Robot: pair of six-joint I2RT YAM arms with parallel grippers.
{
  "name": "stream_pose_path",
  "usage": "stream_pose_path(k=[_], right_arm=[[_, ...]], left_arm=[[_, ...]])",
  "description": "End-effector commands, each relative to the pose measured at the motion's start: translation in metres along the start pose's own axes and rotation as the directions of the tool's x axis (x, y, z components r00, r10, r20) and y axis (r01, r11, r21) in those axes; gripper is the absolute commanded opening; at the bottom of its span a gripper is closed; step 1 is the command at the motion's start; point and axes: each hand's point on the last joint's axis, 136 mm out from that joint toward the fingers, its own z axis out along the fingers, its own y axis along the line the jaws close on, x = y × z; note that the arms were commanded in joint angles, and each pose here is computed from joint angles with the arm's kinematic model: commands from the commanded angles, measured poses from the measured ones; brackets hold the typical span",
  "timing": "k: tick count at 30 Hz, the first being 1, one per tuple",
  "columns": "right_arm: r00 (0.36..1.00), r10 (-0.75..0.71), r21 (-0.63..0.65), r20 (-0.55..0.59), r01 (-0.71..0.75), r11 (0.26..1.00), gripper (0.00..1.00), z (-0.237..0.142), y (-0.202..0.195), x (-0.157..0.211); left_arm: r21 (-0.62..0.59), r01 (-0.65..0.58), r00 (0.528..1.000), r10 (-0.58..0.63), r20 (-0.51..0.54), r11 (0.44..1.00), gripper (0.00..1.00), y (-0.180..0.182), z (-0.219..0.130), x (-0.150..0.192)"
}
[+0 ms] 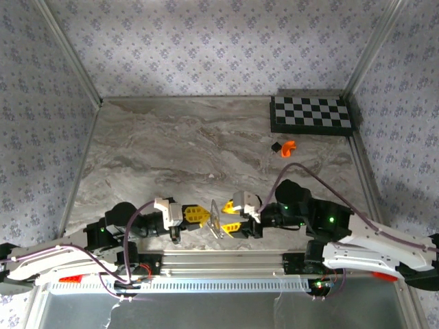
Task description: Put the keys on the keyring
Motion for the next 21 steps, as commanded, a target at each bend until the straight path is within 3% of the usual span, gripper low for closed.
stream_pose_path(k=[1,11,21], right_arm=[[0.999,-0.022,0.042,0.039,0.02,0.999,0.44,-0.004,-0.005,-0.01],[0.992,-0.046,0.038,0.118,0.042,0.998,0.43,-0.001,-0.004,-0.03],[0.993,-0.046,0.043,0.113,0.041,0.998,0.37,0.008,-0.008,-0.029]], left_arm=[[0.014,0.003,0.997,-0.004,0.076,1.0,0.0,-0.002,-0.003,-0.019],[0.022,0.005,0.996,-0.007,0.092,1.0,0.0,-0.003,-0.001,-0.019],[0.033,0.006,0.996,-0.009,0.089,0.999,0.0,-0.005,0.002,-0.018]])
